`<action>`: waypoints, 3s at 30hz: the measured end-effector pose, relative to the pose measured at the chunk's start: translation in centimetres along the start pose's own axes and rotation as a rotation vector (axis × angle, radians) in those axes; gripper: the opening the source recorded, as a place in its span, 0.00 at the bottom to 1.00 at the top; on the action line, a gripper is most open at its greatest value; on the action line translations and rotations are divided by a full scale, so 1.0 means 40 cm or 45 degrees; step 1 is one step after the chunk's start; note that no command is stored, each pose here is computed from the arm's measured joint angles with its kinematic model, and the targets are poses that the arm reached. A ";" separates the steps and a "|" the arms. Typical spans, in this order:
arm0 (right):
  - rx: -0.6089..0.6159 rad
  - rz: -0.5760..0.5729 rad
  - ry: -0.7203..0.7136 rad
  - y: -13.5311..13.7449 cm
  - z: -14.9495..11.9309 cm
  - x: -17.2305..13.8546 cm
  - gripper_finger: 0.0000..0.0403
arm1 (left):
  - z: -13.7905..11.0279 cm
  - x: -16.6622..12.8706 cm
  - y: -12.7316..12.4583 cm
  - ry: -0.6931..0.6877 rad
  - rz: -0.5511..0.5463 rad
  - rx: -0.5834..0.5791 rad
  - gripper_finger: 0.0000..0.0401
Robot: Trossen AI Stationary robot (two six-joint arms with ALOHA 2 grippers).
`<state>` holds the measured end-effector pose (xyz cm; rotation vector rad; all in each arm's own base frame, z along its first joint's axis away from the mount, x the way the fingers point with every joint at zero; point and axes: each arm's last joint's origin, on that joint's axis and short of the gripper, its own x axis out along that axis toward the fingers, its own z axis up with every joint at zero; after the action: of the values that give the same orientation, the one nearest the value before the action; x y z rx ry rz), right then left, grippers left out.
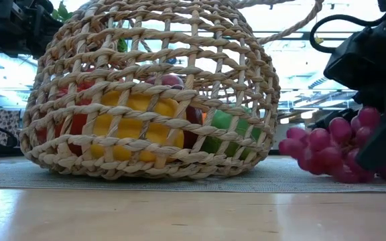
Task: Build produce basket
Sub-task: Put the grapes into the basket, then return to Home Position
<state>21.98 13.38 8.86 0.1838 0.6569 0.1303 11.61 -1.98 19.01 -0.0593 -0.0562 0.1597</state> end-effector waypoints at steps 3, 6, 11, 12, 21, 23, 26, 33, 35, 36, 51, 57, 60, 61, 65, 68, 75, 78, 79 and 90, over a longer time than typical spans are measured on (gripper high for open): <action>0.035 0.036 -0.014 0.005 0.013 -0.011 0.54 | 0.000 0.000 0.000 0.000 0.000 0.000 0.37; 0.053 0.069 -0.073 0.012 0.038 -0.030 0.51 | 0.000 0.000 0.000 0.000 0.000 0.000 0.37; 0.082 0.123 -0.170 0.021 0.079 -0.066 0.49 | 0.000 0.000 0.000 0.000 -0.001 0.000 0.38; 0.085 0.135 -0.193 0.023 0.087 -0.075 0.49 | 0.000 0.000 0.000 -0.001 0.000 -0.001 0.38; 0.127 0.283 -0.566 0.055 0.179 -0.165 0.48 | 0.000 0.000 0.000 0.000 0.000 0.000 0.38; 0.143 0.331 -0.688 0.064 0.200 -0.180 0.48 | 0.000 0.000 0.000 -0.001 0.000 0.000 0.38; 0.127 0.428 -0.859 0.087 0.245 -0.207 0.48 | 0.000 0.000 0.000 -0.001 0.000 0.000 0.38; -0.010 0.442 -1.153 0.135 0.364 -0.278 0.48 | 0.000 0.000 0.000 0.000 -0.001 0.000 0.37; -0.039 0.392 -1.216 0.141 0.393 -0.293 0.48 | 0.000 0.000 0.000 0.000 0.000 0.000 0.38; -0.065 0.365 -1.243 0.143 0.407 -0.299 0.48 | 0.000 0.000 0.000 0.000 0.000 0.000 0.38; -0.256 -0.276 -0.832 0.043 0.635 -0.268 0.48 | 0.000 0.000 0.000 -0.001 0.000 0.000 0.38; -0.119 -0.230 -0.611 -0.067 0.670 -0.186 0.48 | 0.000 0.000 0.000 -0.001 0.000 0.000 0.37; -0.101 -0.263 -0.505 -0.112 0.694 -0.153 0.48 | 0.000 0.000 0.000 0.000 0.000 0.000 0.37; -0.102 -0.273 -0.480 -0.124 0.701 -0.142 0.48 | 0.000 0.000 0.000 0.000 0.000 0.000 0.37; -0.099 -0.235 -0.362 -0.179 0.708 -0.067 0.48 | 0.000 0.000 0.000 0.000 -0.001 0.000 0.38; -0.087 -0.210 -0.275 -0.221 0.693 -0.005 0.48 | 0.000 0.000 0.000 0.000 0.000 0.000 0.38; -0.133 -0.197 -0.189 -0.290 0.678 0.054 0.51 | 0.000 0.000 0.000 0.000 0.000 0.000 0.37; -0.125 -0.194 -0.186 -0.303 0.680 0.051 0.56 | 0.000 0.000 0.000 0.000 0.000 0.000 0.38; -0.124 -0.194 -0.179 -0.305 0.679 0.050 0.58 | 0.000 0.000 0.000 0.000 0.000 0.000 0.38; -0.207 -0.290 -0.227 -0.232 0.719 -0.103 0.78 | 0.000 0.000 0.000 0.000 0.000 0.000 0.37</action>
<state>37.07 -0.11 31.70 -0.0365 0.4828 -0.0513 11.61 -1.98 19.02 -0.0594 -0.0565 0.1598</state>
